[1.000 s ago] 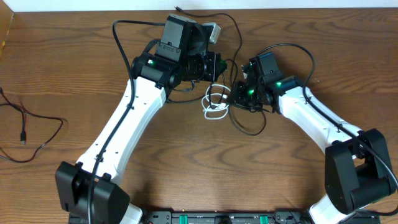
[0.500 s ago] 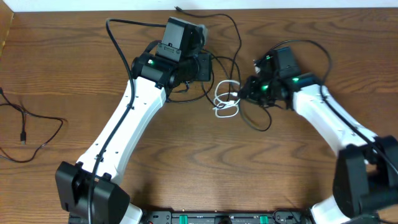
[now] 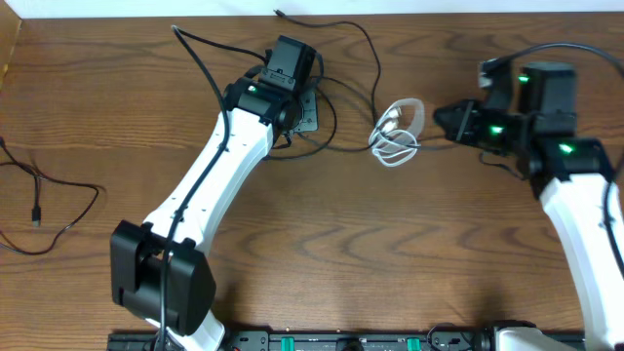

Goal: Untangle cables

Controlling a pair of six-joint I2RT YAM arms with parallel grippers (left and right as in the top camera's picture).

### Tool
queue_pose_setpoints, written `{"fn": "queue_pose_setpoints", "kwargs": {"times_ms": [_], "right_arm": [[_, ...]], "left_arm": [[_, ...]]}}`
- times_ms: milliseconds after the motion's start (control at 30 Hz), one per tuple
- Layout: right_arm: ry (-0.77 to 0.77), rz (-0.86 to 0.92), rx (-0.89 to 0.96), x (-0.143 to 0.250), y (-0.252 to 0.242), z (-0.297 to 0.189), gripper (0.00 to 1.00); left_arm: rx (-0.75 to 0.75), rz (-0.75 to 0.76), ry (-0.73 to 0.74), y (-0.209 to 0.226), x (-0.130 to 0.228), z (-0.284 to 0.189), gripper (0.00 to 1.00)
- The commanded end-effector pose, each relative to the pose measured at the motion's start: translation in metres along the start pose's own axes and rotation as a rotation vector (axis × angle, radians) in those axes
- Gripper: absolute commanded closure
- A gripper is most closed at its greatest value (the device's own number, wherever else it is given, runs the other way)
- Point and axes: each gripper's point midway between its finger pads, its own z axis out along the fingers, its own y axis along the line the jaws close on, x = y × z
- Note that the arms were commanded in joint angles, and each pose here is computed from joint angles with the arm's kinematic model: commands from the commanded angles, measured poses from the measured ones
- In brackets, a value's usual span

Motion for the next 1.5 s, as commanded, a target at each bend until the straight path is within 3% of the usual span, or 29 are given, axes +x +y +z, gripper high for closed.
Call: {"fn": "queue_pose_setpoints", "kwargs": {"times_ms": [0, 233, 400, 467, 600, 700, 867, 967, 1233, 1467], "right_arm": [[-0.081, -0.050, -0.048, -0.014, 0.011, -0.030, 0.99], [-0.245, -0.080, -0.130, -0.039, 0.022, -0.093, 0.99], [-0.258, -0.057, -0.122, -0.038, 0.016, -0.104, 0.99], [-0.215, -0.038, -0.124, -0.031, 0.016, -0.096, 0.99], [-0.086, -0.011, -0.139, -0.010, 0.019, -0.063, 0.73], [-0.007, -0.015, -0.144, 0.003, 0.024, -0.039, 0.61], [0.099, -0.029, -0.135, 0.023, 0.029, -0.001, 0.58], [0.150, -0.024, -0.095, 0.034, 0.022, 0.020, 0.57], [0.227, -0.003, -0.040, 0.049, 0.006, 0.050, 0.53], [0.268, -0.023, -0.053, 0.060, 0.011, 0.069, 0.53]], "left_arm": [[-0.051, -0.012, 0.025, 0.009, 0.005, 0.012, 0.92], [-0.071, -0.007, 0.070, 0.012, 0.014, 0.029, 0.92], [-0.048, -0.030, 0.091, 0.007, 0.018, 0.033, 0.92], [-0.038, -0.042, 0.090, 0.005, 0.017, 0.033, 0.92], [0.060, -0.055, 0.116, -0.012, 0.020, 0.032, 0.92], [0.168, -0.023, 0.126, -0.031, 0.019, 0.028, 0.92], [0.367, 0.079, 0.086, -0.064, 0.010, 0.003, 0.92], [0.454, 0.125, -0.008, -0.078, -0.007, -0.028, 0.92], [0.597, 0.167, -0.231, -0.094, -0.038, -0.111, 0.92], [0.653, 0.161, -0.306, -0.098, -0.045, -0.146, 0.92]]}}
